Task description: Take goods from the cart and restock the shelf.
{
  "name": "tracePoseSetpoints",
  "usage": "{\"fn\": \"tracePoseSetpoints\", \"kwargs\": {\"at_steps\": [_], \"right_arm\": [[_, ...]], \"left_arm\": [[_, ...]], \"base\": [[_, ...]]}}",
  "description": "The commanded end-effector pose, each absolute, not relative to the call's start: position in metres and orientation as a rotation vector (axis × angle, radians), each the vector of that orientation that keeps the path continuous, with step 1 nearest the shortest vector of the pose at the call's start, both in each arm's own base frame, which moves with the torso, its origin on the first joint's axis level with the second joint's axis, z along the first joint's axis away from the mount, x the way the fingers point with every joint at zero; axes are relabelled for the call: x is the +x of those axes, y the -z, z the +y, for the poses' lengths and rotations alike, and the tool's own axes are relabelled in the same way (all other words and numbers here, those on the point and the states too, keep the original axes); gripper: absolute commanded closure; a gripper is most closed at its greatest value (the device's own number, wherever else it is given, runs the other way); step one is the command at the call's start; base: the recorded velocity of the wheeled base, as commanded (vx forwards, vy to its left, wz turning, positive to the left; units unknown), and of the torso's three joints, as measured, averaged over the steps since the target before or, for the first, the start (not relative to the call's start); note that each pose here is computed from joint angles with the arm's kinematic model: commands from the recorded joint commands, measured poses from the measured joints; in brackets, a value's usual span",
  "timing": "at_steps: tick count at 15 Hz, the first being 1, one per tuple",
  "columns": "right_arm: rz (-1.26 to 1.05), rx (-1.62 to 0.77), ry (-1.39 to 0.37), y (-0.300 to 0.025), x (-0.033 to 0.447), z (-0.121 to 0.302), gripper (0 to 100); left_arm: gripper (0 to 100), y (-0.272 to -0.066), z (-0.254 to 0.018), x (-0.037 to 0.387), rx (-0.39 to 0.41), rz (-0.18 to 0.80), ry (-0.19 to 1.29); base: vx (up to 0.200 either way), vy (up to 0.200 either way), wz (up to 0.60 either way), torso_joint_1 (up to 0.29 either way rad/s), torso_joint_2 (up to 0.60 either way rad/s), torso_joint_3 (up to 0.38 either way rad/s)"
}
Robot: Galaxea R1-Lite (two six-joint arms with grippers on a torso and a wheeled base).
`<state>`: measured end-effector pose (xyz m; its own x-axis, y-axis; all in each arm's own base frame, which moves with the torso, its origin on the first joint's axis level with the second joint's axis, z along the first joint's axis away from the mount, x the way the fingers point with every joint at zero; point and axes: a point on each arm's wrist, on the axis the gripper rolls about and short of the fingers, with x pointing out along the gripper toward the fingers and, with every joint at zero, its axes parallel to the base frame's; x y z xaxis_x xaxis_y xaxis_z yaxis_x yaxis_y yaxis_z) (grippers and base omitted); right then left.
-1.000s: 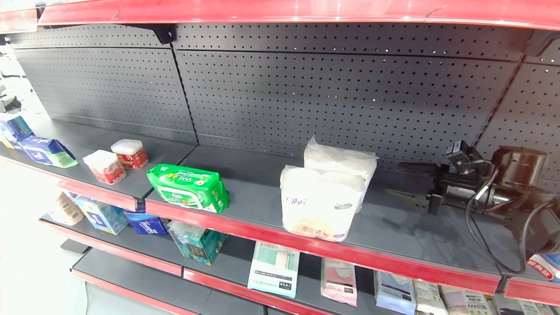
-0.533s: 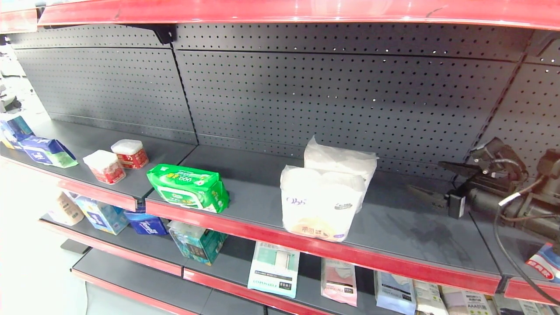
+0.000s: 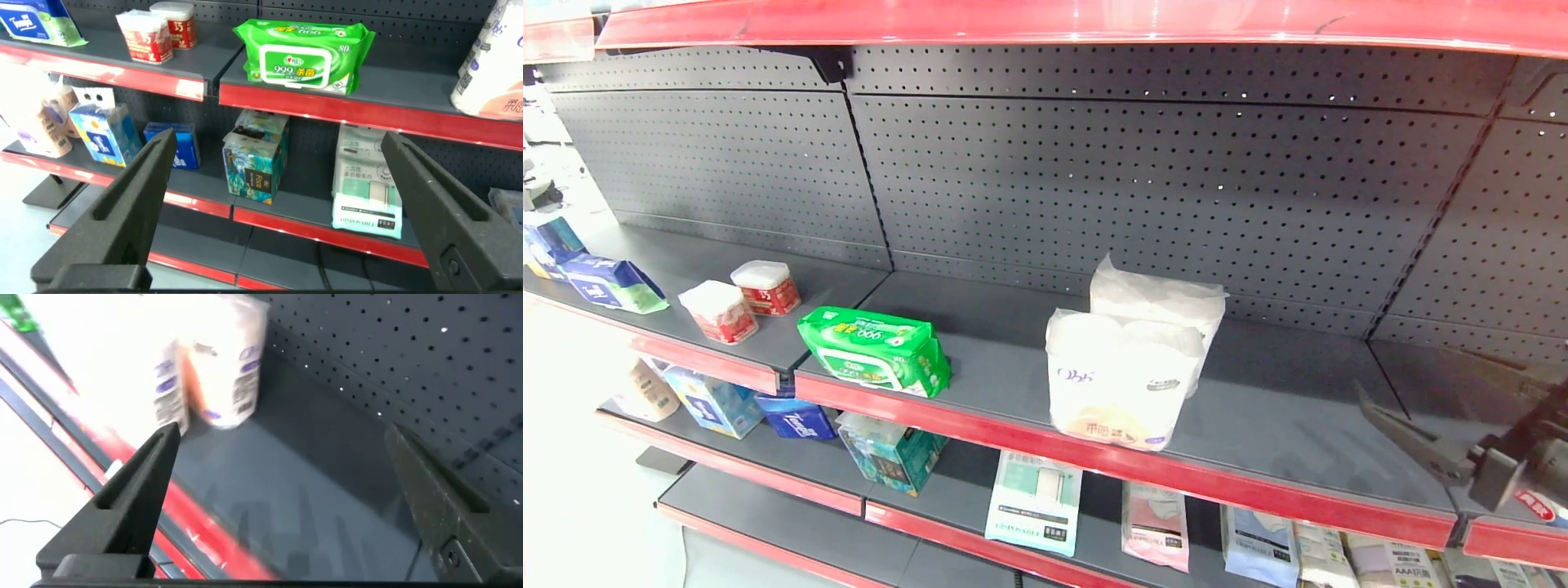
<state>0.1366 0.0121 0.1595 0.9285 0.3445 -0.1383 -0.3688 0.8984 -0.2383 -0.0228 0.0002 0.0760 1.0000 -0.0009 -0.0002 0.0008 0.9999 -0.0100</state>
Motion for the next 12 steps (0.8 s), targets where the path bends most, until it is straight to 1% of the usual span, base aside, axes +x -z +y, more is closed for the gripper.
{"fn": "tracePoseSetpoints", "kwargs": {"at_steps": [1,2,4,6,10,11,12], "right_arm": [[0.027,-0.274,-0.366,-0.162,0.114,0.012,0],[-0.045,-0.278,-0.359,-0.151,0.076,0.010,0],[-0.130,-0.267,-0.338,-0.146,0.051,0.009,0],[-0.112,-0.255,-0.270,-0.137,0.032,0.006,0],[-0.048,-0.204,-0.247,-0.103,-0.005,0.005,0],[-0.044,-0.183,-0.212,-0.082,-0.021,0.005,0],[-0.019,-0.156,-0.208,-0.081,-0.025,0.005,0]], "left_arm": [[0,-0.076,0.000,-0.023,-0.011,0.000,0.000],[0,-0.076,0.000,-0.023,-0.011,0.000,0.000],[0,-0.076,0.000,-0.023,-0.009,0.000,0.000],[0,-0.076,0.000,-0.023,-0.011,0.000,0.000],[0,-0.076,0.000,-0.023,-0.011,0.000,0.000],[0,-0.076,0.000,-0.023,-0.011,0.000,0.000],[0,-0.076,0.000,-0.023,-0.011,0.000,0.000]], "base": [[0.000,0.000,0.00,0.000,0.00,0.000],[0.000,0.000,0.00,0.000,0.00,0.000],[0.000,0.000,0.00,0.000,0.00,0.000],[0.000,0.000,0.00,0.000,0.00,0.000],[0.000,0.000,0.00,0.000,0.00,0.000],[0.000,0.000,0.00,0.000,0.00,0.000],[0.000,0.000,0.00,0.000,0.00,0.000]]}}
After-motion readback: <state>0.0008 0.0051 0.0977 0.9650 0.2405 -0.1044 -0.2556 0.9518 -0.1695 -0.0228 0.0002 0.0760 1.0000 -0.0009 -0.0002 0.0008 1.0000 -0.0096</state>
